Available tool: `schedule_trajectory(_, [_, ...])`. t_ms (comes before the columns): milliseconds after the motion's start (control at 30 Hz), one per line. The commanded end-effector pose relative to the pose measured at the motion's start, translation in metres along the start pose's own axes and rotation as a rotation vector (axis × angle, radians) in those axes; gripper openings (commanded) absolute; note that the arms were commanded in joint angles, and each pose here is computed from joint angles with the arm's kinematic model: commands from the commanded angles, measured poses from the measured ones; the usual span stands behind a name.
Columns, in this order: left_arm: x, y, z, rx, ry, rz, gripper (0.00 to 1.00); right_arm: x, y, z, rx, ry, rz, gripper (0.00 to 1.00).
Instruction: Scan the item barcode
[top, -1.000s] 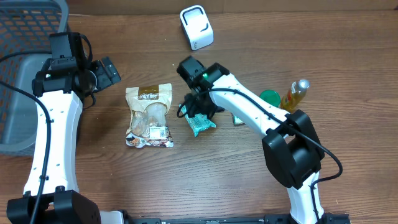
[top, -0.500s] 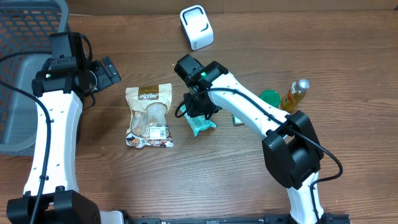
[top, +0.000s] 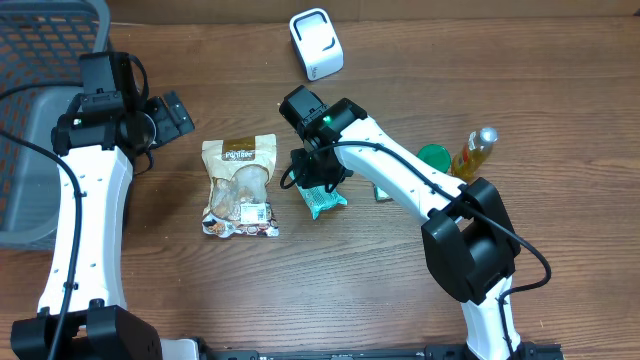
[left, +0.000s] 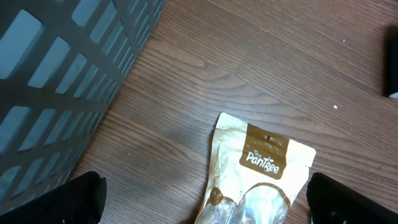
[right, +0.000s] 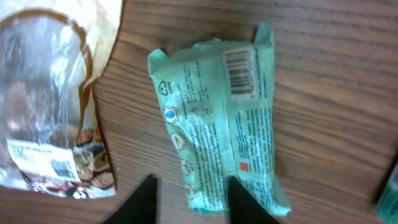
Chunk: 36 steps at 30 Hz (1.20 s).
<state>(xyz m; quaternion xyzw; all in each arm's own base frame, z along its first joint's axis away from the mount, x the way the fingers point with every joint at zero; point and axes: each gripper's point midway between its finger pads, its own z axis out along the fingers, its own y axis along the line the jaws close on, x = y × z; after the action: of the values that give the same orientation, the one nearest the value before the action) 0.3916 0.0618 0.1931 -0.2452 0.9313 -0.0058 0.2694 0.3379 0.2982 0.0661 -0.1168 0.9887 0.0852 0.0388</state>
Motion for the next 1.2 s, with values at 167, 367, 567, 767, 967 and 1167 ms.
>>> schedule_trajectory(167, [-0.004, 0.003, 0.0, -0.007, -0.01, -0.004, 1.0, -0.001, 0.0, 0.001, 0.016, -0.011, -0.002, 0.29])
schedule_trajectory(367, [-0.004, 0.003, 0.0, -0.007, -0.01, -0.004, 1.0, 0.007, -0.007, 0.009, 0.038, 0.014, 0.001, 0.37])
schedule_trajectory(567, [-0.004, 0.003, 0.0, -0.007, -0.01, -0.004, 1.0, 0.012, -0.015, 0.02, 0.066, 0.019, 0.002, 0.38])
schedule_trajectory(767, [-0.004, 0.003, 0.0, -0.007, -0.01, -0.004, 1.0, 0.018, -0.026, 0.035, 0.102, 0.018, 0.006, 0.36])
schedule_trajectory(967, [-0.004, 0.003, 0.0, -0.007, -0.01, -0.004, 0.99, 0.029, -0.033, 0.054, 0.109, 0.03, 0.006, 0.36])
schedule_trajectory(1167, [-0.004, 0.003, 0.0, -0.007, -0.01, -0.004, 1.0, 0.041, -0.042, 0.071, 0.116, 0.045, 0.007, 0.36])
